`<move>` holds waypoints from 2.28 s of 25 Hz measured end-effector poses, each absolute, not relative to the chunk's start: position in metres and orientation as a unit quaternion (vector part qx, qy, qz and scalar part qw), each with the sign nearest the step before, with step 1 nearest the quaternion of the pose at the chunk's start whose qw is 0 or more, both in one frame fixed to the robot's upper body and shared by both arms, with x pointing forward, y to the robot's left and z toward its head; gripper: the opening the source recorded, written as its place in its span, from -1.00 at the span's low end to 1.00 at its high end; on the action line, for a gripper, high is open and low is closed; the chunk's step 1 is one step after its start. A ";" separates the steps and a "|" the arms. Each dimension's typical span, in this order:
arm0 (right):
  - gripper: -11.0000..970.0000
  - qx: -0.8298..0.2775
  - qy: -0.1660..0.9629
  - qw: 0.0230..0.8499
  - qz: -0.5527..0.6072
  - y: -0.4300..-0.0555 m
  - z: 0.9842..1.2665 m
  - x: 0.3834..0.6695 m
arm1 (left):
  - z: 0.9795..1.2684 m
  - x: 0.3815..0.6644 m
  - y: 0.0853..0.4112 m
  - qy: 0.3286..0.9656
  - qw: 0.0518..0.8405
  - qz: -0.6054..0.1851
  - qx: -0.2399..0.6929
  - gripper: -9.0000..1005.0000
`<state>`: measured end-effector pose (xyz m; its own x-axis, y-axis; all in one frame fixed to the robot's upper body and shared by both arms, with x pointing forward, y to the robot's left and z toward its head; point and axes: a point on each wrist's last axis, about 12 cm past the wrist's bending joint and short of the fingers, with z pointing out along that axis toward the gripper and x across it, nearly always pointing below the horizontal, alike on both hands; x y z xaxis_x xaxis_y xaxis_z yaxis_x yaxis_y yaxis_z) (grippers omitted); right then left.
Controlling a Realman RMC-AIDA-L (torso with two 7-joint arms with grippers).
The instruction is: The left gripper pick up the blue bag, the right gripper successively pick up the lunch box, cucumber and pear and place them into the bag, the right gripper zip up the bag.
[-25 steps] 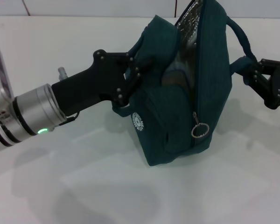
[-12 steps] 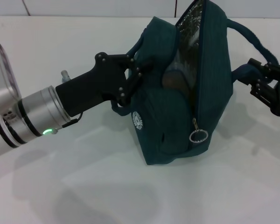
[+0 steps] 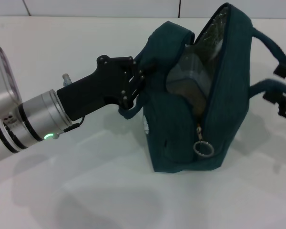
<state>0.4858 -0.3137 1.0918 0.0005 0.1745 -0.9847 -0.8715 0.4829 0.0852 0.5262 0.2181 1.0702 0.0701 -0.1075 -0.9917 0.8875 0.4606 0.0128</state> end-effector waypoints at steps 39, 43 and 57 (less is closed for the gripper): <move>0.28 -0.453 0.639 0.414 0.463 -0.250 1.075 0.511 | 1.071 0.526 0.212 0.555 0.644 -0.390 0.354 -0.84; 0.27 -0.457 0.636 0.405 0.473 -0.243 1.075 0.513 | 1.070 0.526 0.212 0.554 0.644 -0.391 0.354 -0.84; -0.26 -0.459 0.633 0.413 0.467 -0.237 1.073 0.516 | 1.069 0.525 0.211 0.556 0.642 -0.393 0.352 -0.83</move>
